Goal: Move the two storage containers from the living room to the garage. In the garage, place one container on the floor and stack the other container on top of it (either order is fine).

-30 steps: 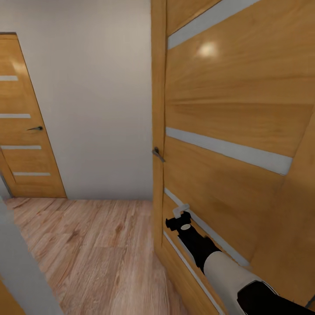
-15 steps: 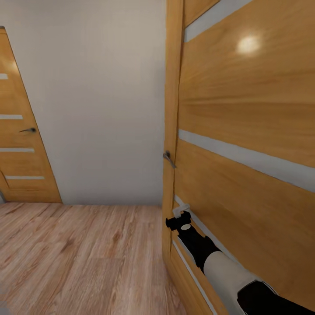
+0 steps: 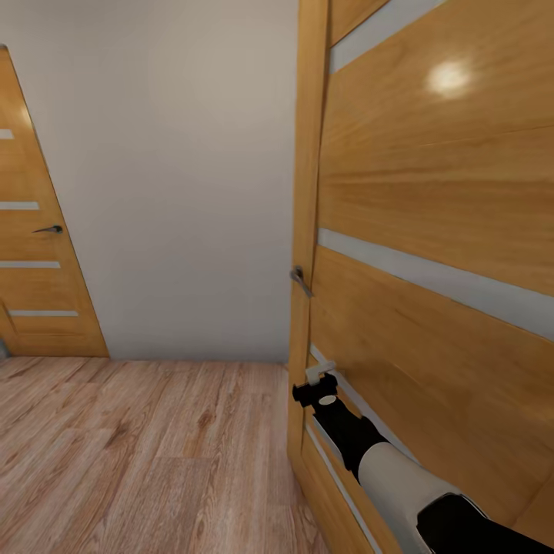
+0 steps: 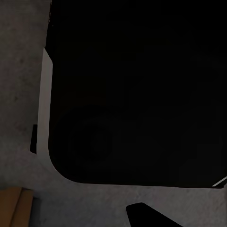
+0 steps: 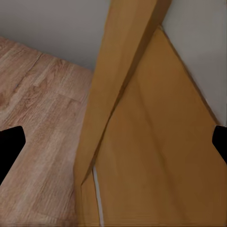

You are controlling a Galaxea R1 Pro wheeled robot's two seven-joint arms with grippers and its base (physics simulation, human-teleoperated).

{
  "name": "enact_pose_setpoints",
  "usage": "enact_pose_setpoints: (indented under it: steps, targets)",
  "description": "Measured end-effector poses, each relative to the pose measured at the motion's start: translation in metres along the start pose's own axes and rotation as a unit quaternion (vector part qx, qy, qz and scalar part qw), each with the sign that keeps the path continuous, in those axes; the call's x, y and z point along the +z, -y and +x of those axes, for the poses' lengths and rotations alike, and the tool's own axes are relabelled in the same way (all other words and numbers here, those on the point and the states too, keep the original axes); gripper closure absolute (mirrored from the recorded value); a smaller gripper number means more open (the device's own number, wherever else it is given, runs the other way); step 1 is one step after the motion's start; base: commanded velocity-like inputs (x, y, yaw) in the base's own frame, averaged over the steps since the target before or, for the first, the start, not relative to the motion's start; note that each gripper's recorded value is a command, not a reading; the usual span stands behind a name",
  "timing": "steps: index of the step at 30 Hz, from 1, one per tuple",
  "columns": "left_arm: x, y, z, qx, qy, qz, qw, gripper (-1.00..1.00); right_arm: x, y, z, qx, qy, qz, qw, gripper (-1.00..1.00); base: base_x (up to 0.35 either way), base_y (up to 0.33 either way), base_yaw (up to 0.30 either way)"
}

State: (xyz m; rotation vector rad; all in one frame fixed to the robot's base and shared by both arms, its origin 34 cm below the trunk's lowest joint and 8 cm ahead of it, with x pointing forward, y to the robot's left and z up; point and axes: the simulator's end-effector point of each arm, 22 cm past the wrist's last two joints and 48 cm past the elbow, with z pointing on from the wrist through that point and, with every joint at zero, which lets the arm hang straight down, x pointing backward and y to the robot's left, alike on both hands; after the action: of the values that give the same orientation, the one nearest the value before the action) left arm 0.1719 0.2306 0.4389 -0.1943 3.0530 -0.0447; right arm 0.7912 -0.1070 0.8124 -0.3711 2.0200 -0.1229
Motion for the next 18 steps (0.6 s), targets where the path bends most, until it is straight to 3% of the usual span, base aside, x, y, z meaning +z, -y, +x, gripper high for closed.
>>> enact_pose_setpoints:
  steps: [10,18]
  targets:
    - [0.000,0.000,0.000,0.000,0.000,0.000,1.0000,-1.00,0.001,0.008,0.022,-0.001,-0.022,0.019,0.9996,-1.00,0.000,0.000,0.221]
    - [0.000,0.000,0.000,0.000,0.000,0.000,1.0000,-1.00,0.001,0.010,0.023,-0.001,-0.023,0.023,0.9995,-1.00,0.000,0.000,0.047]
